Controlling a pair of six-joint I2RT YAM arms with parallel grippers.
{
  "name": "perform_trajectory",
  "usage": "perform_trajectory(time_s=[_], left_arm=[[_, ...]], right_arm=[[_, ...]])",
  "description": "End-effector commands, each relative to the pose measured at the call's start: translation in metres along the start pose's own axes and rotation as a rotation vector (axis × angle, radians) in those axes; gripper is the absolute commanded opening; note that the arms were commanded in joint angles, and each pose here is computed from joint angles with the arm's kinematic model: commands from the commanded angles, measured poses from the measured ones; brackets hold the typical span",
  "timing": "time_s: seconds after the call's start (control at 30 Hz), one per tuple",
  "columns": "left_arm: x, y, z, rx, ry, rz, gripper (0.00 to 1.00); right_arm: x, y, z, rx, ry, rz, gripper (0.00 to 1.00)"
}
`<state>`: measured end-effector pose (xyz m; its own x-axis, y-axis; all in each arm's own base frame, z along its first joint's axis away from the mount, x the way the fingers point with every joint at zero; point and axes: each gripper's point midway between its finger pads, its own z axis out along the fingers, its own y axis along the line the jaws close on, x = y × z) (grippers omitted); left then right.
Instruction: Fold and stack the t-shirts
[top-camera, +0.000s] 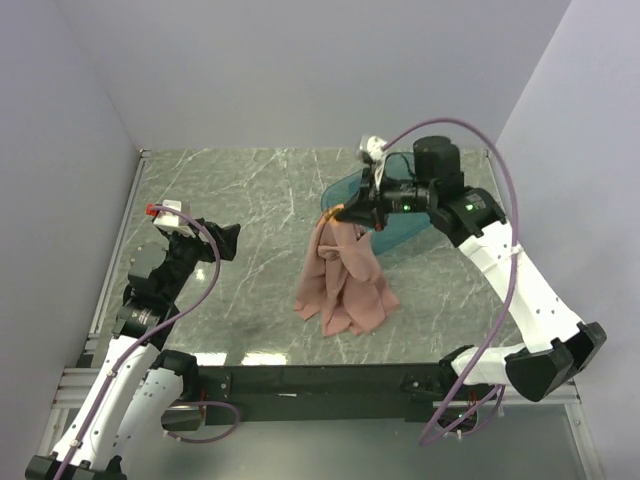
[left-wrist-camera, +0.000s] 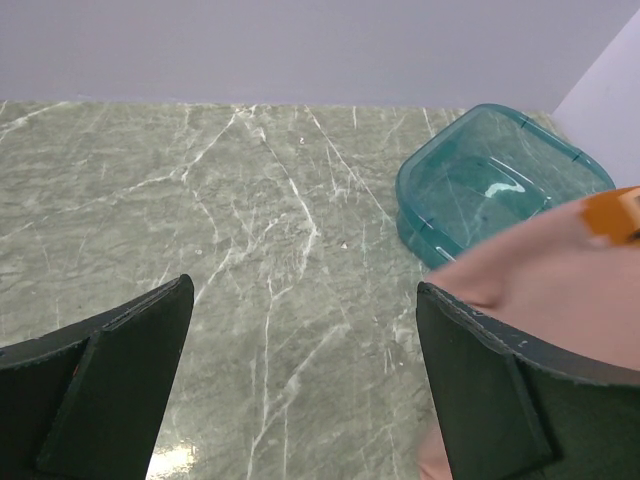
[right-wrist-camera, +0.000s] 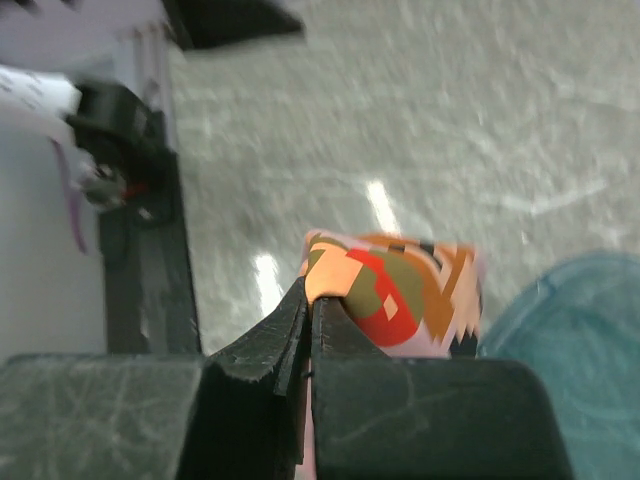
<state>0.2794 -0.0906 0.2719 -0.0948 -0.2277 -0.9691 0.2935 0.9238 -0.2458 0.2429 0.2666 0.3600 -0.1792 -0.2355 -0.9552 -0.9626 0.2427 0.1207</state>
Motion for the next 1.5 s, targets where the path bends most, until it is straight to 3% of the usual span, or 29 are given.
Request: perform_trajectory(time_s=[0.0, 0.1, 0.2, 0.23, 0.3, 0.33, 0.4, 0.63, 0.67, 0.73, 0.77, 0.8, 0.87, 0.93, 0.97, 1.0, 1.03, 1.07, 1.1, 1.13, 1.17, 1.2, 1.33, 1.47], left_arm=[[-0.023, -0.007, -0.002, 0.023, -0.06, 0.022, 0.99], [-0.023, -0.009, -0.002, 0.032, -0.058, 0.019, 0.99], [-0.019, -0.011, 0.0, 0.048, -0.042, 0.014, 0.99], [-0.018, -0.013, 0.001, 0.058, -0.035, 0.01, 0.99], [-0.013, -0.017, 0.004, 0.08, -0.01, -0.006, 0.99], [-0.011, -0.022, 0.005, 0.112, 0.003, -0.013, 0.99], [-0.005, -0.028, 0.013, 0.143, 0.037, -0.046, 0.99], [0.016, -0.072, 0.053, 0.331, 0.197, -0.305, 0.99], [0.009, -0.078, 0.063, 0.316, 0.2, -0.355, 0.99], [0.042, -0.088, 0.088, 0.272, 0.325, -0.413, 0.99], [0.028, -0.097, 0.103, 0.271, 0.323, -0.418, 0.99], [0.055, -0.09, 0.126, 0.187, 0.392, -0.427, 0.99], [0.054, -0.101, 0.153, 0.125, 0.448, -0.424, 1.0], [0.095, -0.096, 0.185, 0.025, 0.551, -0.397, 0.99], [0.081, -0.104, 0.201, 0.017, 0.55, -0.374, 0.97], [0.116, -0.099, 0.216, -0.028, 0.629, -0.349, 0.96], [0.124, -0.102, 0.226, -0.056, 0.643, -0.313, 0.95], [0.105, -0.112, 0.245, -0.038, 0.607, -0.281, 0.95], [0.142, -0.106, 0.248, -0.082, 0.702, -0.247, 0.94], [0.149, -0.109, 0.253, -0.081, 0.72, -0.22, 0.92], [0.138, -0.118, 0.263, -0.064, 0.704, -0.213, 0.91], [0.161, -0.114, 0.264, -0.084, 0.758, -0.199, 0.9], [0.174, -0.109, 0.275, -0.128, 0.774, -0.13, 0.83], [0.184, -0.121, 0.278, -0.07, 0.799, -0.099, 0.77]], right_arm=[[0.004, -0.008, -0.01, 0.086, -0.013, -0.166, 0.0], [0.032, -0.016, -0.011, 0.132, 0.04, -0.182, 0.02], [0.082, -0.022, -0.007, 0.137, 0.135, -0.157, 0.17], [0.093, -0.025, -0.007, 0.149, 0.157, -0.156, 0.37], [0.101, -0.039, -0.018, 0.226, 0.153, -0.173, 0.63], [0.115, -0.058, -0.032, 0.298, 0.154, -0.123, 0.9], [0.109, -0.069, -0.054, 0.346, 0.071, -0.078, 0.98], [0.149, -0.083, -0.096, 0.403, -0.027, 0.018, 1.0], [0.149, -0.082, -0.098, 0.409, -0.032, 0.02, 1.0], [0.149, -0.085, -0.102, 0.424, -0.04, 0.052, 1.0], [0.15, -0.088, -0.102, 0.426, -0.036, 0.07, 1.0], [0.152, -0.089, -0.102, 0.43, -0.032, 0.083, 1.0], [0.155, -0.094, -0.102, 0.437, -0.015, 0.103, 0.99], [0.16, -0.094, -0.102, 0.431, 0.013, 0.144, 0.96], [0.166, -0.097, -0.1, 0.419, 0.029, 0.167, 0.94], [0.172, -0.096, -0.1, 0.415, 0.05, 0.195, 0.92], [0.169, -0.099, -0.101, 0.419, 0.056, 0.194, 0.89], [0.174, -0.104, -0.102, 0.434, 0.074, 0.214, 0.88], [0.175, -0.105, -0.102, 0.436, 0.081, 0.221, 0.88], [0.175, -0.106, -0.103, 0.439, 0.084, 0.22, 0.87], [0.176, -0.106, -0.103, 0.439, 0.089, 0.215, 0.87], [0.177, -0.105, -0.103, 0.439, 0.09, 0.214, 0.87], [0.172, -0.101, -0.103, 0.425, 0.079, 0.198, 0.87], [0.171, -0.099, -0.103, 0.417, 0.076, 0.195, 0.87]])
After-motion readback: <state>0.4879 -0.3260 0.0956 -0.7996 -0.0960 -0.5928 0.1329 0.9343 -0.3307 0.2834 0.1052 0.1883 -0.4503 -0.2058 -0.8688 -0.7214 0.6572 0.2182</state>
